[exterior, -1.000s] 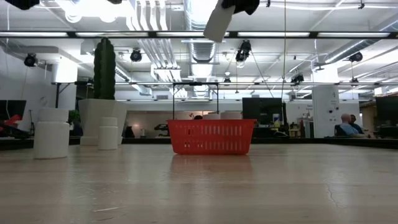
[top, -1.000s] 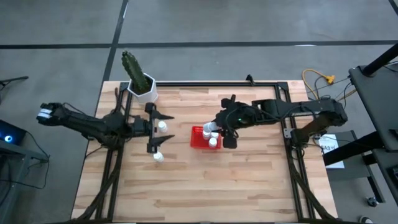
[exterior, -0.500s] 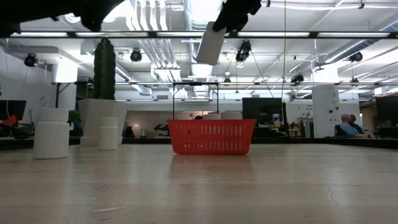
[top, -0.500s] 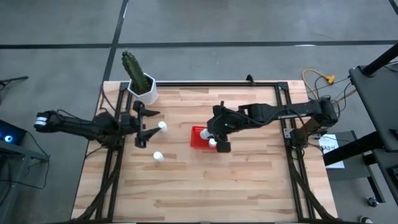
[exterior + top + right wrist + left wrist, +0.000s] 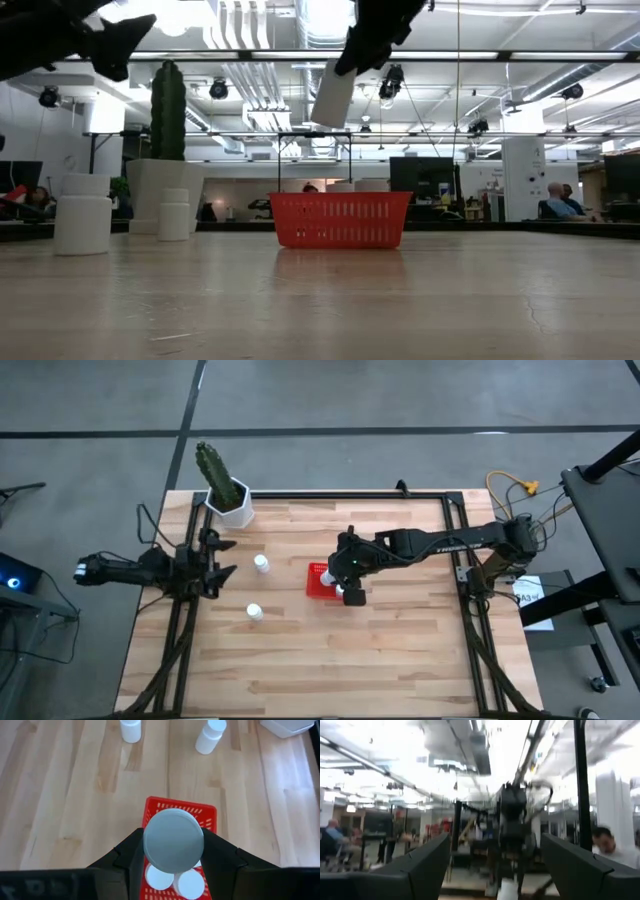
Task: Pick and place pill bottles into a basket
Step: Put the white pill bottle into the red bin
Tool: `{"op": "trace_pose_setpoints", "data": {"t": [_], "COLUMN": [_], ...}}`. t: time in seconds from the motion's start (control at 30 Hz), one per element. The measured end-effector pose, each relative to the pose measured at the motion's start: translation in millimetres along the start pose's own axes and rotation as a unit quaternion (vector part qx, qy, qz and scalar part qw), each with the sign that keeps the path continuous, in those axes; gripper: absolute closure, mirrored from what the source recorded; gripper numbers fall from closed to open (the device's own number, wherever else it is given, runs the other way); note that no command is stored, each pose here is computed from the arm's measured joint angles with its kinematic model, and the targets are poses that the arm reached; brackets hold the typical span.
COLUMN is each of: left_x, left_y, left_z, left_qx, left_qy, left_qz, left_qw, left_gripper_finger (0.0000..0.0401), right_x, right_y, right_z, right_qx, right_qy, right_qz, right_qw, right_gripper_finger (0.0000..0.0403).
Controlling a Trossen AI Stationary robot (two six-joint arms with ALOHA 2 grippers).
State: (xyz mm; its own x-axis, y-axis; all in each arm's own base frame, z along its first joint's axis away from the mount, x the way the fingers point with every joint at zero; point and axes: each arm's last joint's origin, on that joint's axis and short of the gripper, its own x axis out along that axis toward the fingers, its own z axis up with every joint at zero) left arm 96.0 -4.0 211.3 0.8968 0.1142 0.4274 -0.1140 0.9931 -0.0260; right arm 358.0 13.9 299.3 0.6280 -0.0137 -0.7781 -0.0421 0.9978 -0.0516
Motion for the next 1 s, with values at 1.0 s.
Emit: {"op": "trace_pose_setpoints", "data": {"t": [1.0], "left_x": [-5], "left_y": [0], "left_z": [-26], "left_qx": [0.038], "left_qy": [0.126], "left_qz": [-0.005], "left_qw": [0.991], "left_gripper_finger": [0.0108], "right_x": [76], "right_y": [-7], "right_z": [-20], "right_qx": [0.010], "right_qy": [0.090], "right_qz": [0.007], "right_qw": [0.996], "right_gripper_finger": [0.0258]}}
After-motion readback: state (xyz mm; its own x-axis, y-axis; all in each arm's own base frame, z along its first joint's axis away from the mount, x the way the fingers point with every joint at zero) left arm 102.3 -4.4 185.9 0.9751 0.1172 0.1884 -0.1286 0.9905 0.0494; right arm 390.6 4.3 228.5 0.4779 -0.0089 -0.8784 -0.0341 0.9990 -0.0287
